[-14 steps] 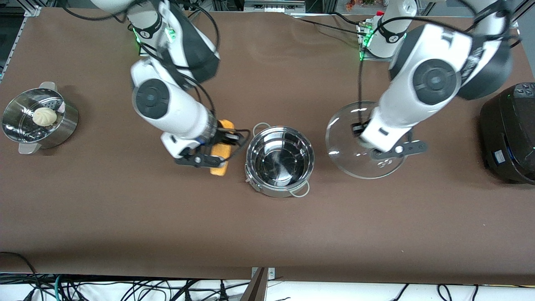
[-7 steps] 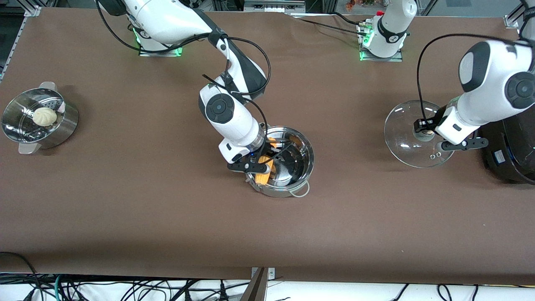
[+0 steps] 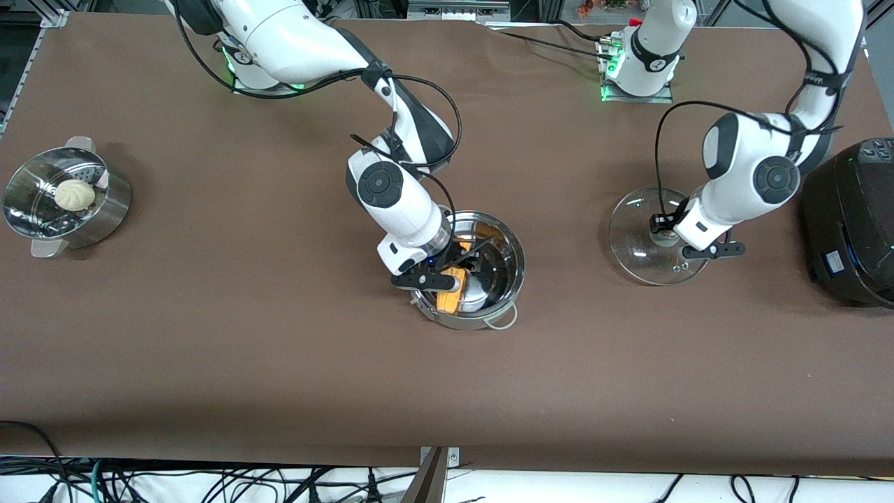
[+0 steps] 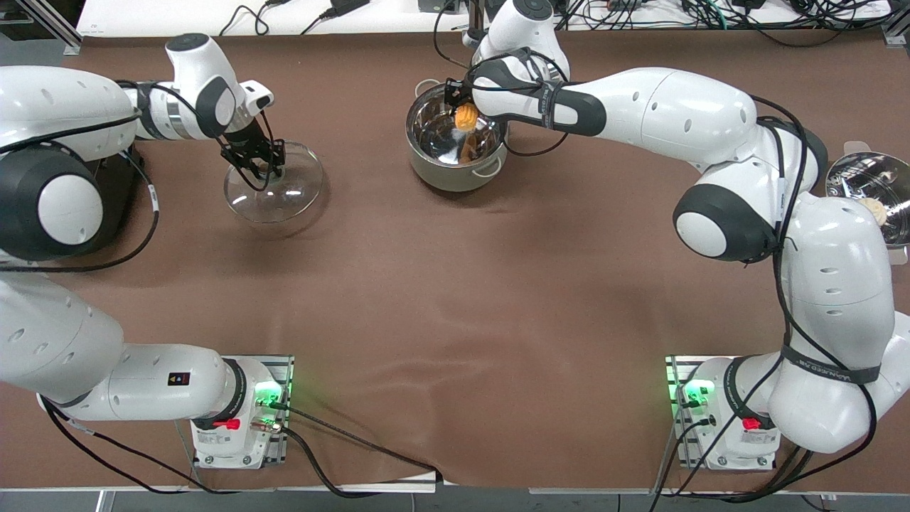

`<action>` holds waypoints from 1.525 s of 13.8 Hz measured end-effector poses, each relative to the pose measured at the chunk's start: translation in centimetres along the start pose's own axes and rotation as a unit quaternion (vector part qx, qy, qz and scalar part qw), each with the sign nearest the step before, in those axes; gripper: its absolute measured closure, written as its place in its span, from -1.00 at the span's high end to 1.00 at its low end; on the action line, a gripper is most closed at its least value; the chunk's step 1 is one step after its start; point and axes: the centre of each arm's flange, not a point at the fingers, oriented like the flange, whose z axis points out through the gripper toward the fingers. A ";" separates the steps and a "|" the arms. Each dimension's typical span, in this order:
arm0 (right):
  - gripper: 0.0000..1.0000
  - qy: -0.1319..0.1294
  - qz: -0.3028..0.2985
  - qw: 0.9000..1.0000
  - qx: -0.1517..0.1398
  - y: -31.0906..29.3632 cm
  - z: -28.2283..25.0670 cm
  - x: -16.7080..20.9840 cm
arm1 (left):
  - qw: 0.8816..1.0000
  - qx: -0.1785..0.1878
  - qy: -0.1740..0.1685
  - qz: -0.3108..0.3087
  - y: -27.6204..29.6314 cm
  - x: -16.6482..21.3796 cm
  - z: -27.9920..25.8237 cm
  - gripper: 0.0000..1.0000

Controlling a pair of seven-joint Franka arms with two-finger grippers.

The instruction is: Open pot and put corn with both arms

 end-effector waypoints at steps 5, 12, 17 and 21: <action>1.00 0.003 0.001 1.000 0.001 0.0 -0.4 0.3 | 1.000 -0.002 -0.010 -0.002 0.1 0.4 3.1 0.14; 1.00 -0.048 -0.011 0.995 -0.091 3.3 -11.4 3.0 | 1.000 -0.006 0.025 -0.005 -0.1 2.5 -6.3 1.00; 1.00 -0.126 -0.094 0.973 -0.167 13.5 -26.2 6.5 | 1.000 -0.006 0.022 -0.013 -2.2 2.2 -26.8 1.00; 1.00 -0.149 -0.134 0.962 -0.184 23.9 -33.6 10.1 | 1.000 -0.006 0.028 -0.006 -1.7 0.2 -35.3 1.00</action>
